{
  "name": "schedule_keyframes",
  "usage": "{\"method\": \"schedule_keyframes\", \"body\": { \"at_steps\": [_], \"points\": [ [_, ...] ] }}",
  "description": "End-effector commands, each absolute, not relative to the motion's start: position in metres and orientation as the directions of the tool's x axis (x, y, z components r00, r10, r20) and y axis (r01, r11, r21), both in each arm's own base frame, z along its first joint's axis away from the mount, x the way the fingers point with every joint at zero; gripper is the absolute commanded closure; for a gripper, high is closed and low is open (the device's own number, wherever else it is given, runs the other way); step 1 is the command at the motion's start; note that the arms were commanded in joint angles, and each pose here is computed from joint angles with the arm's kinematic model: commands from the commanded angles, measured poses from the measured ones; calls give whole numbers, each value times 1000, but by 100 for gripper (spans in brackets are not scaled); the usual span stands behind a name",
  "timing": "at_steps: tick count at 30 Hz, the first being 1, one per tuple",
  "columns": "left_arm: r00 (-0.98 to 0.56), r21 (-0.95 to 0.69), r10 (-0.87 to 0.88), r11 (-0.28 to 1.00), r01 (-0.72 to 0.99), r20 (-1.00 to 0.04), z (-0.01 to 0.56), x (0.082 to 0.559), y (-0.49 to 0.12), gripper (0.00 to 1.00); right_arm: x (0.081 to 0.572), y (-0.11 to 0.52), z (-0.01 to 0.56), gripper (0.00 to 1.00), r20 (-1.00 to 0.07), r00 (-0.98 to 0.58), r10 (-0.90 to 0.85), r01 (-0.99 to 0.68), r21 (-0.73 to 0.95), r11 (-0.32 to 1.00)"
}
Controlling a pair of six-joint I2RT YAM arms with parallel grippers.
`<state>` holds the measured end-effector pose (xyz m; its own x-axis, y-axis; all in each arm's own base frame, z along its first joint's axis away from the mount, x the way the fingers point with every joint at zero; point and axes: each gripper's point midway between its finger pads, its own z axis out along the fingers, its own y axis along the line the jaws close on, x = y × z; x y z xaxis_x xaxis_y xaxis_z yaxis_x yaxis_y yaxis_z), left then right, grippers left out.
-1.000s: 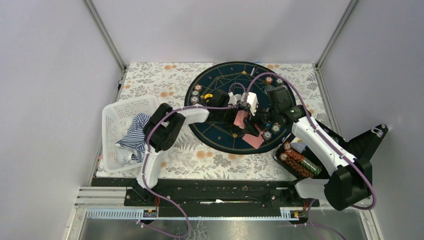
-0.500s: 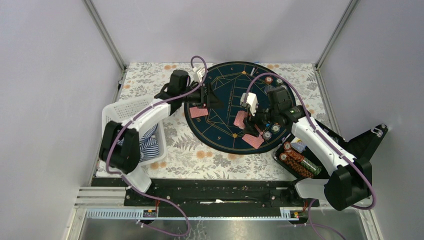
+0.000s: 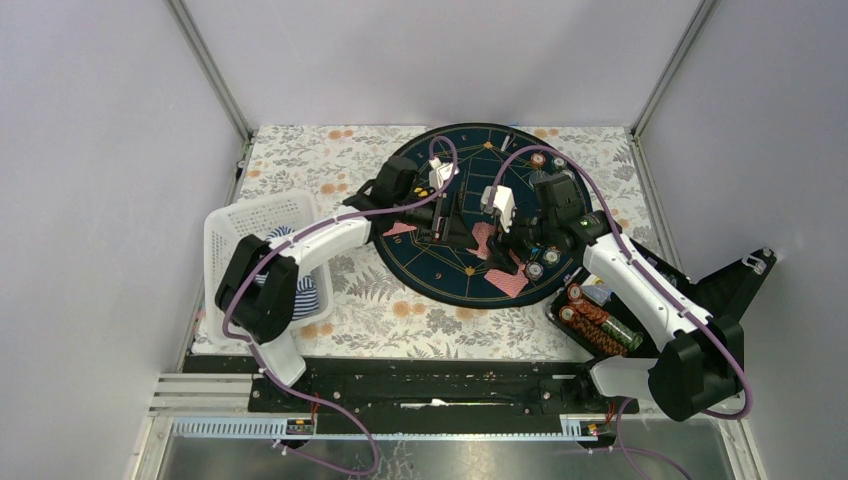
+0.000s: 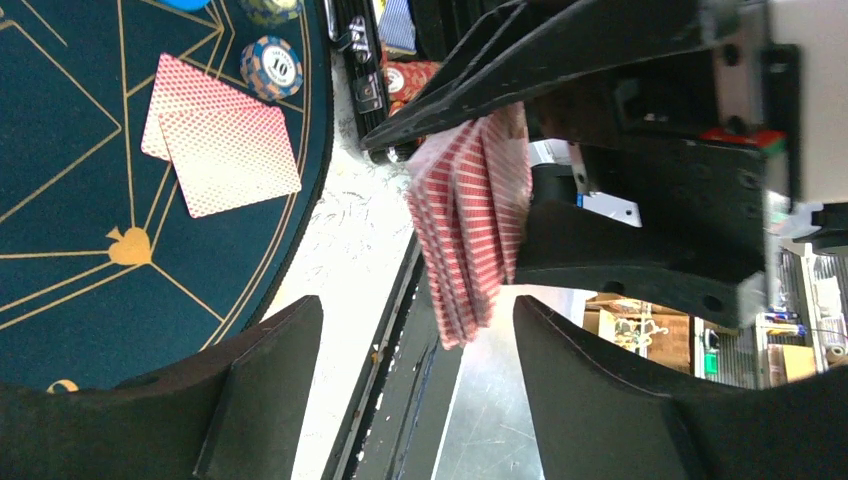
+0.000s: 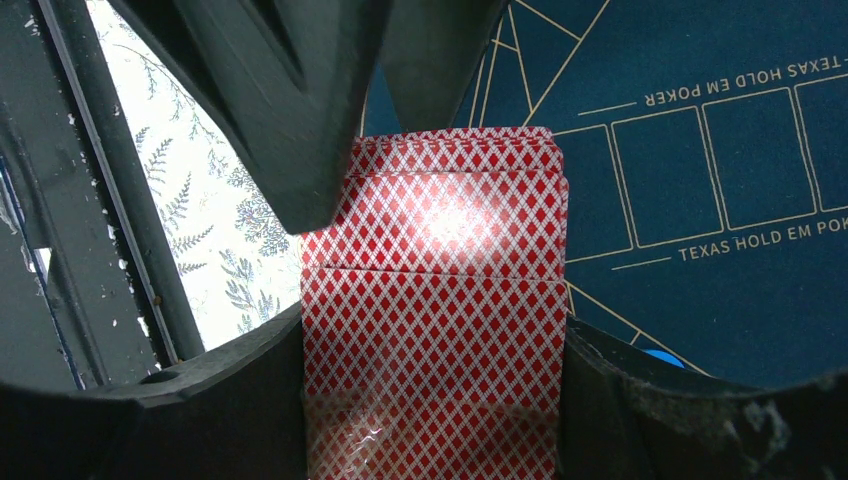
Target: Distribute texas hold em gaming equipment
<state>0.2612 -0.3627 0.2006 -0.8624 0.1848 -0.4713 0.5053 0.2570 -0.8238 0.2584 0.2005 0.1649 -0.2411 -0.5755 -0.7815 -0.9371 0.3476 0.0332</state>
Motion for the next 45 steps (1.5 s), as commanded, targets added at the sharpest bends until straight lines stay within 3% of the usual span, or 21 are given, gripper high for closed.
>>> {"method": "schedule_keyframes", "body": {
  "at_steps": [1,16,19,24,29,33,45],
  "points": [
    [-839,-808,181,229,544,-513,217,267,-374,30,257,209,180,100,-818,-194,-541,-950,19,311],
    [-850,-807,121,270,526,-513,217,280,-350,54,258,208,180,100,-818,-187,-543,-949,7,315],
    [-830,-799,121,227,557,-544,228,276,-352,51,258,208,179,100,-816,-190,-545,-949,10,315],
    [-814,-799,107,158,581,-571,247,270,-360,32,257,208,178,100,-816,-190,-546,-950,13,311],
    [-839,-817,120,191,545,-531,237,274,-373,29,257,210,178,100,-817,-185,-546,-952,12,305],
    [-857,-834,145,199,515,-494,225,271,-382,29,256,211,180,100,-820,-174,-545,-955,6,296],
    [-879,-850,129,222,478,-460,220,271,-360,51,253,215,188,100,-848,-115,-517,-964,-30,265]
  ]
}}
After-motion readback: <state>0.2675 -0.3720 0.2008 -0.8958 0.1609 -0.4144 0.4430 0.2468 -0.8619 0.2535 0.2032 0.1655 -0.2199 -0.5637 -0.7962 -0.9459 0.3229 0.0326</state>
